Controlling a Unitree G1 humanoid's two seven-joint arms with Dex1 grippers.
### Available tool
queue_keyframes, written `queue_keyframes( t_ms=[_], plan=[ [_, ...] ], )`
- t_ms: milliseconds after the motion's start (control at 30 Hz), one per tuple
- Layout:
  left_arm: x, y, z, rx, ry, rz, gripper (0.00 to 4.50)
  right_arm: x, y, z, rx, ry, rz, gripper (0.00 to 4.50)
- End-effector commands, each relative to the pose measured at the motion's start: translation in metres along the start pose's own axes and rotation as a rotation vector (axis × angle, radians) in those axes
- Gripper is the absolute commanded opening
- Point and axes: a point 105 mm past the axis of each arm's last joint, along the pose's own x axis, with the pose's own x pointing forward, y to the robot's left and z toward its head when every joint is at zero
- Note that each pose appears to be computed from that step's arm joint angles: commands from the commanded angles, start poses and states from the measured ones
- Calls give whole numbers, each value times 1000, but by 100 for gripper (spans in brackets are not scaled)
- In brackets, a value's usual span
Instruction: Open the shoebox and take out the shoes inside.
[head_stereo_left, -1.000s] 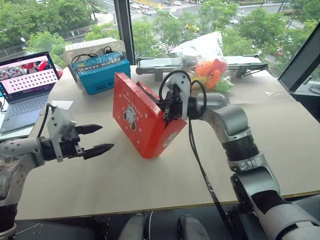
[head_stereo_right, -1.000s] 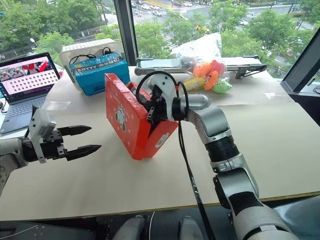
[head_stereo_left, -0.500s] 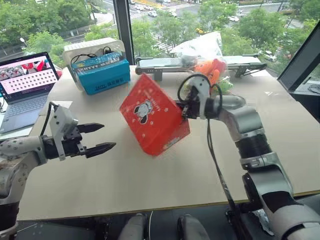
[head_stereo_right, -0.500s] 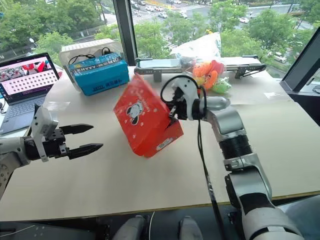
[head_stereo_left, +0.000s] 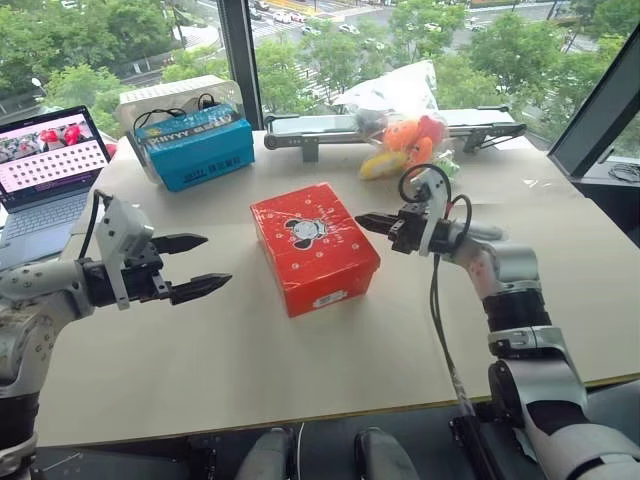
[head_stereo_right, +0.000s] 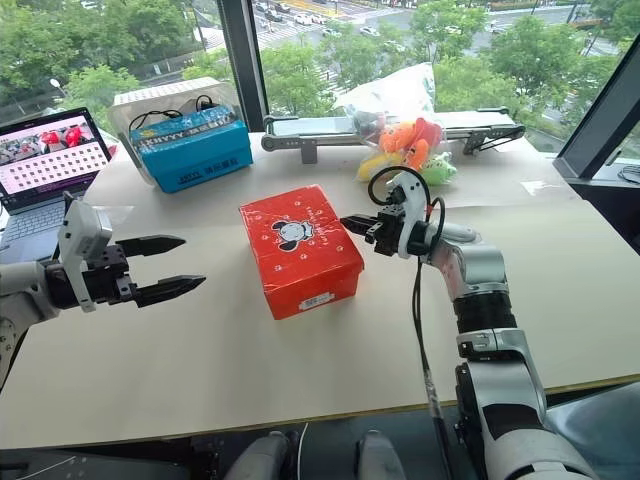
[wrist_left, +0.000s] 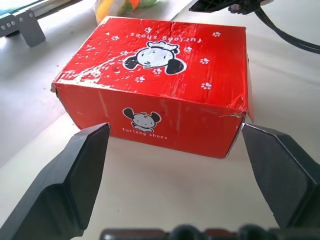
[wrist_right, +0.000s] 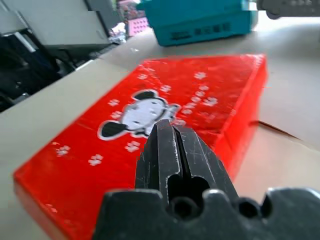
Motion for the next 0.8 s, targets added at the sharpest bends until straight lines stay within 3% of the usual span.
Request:
queue_keyframes(
  t_ms=[33, 200, 267, 367, 567, 800],
  plan=[
    [-7, 2, 11, 46, -6, 16, 450, -14, -24, 0, -96, 65, -119, 4],
    [-17, 6, 9, 41, 11, 49, 450, -43, -76, -10, -183, 197, -355, 4],
    [-18, 5, 8, 42, 11, 56, 450, -45, -80, -23, -206, 257, -343, 4],
    [-19, 6, 9, 45, 6, 67, 450, -30, -70, -38, -194, 282, -256, 4],
    [-14, 2, 12, 46, -9, 57, 450, 28, -10, -60, -230, 314, 57, 4],
    [-11, 0, 14, 47, -24, 53, 450, 43, 5, -39, -231, 251, 129, 4]
  ],
)
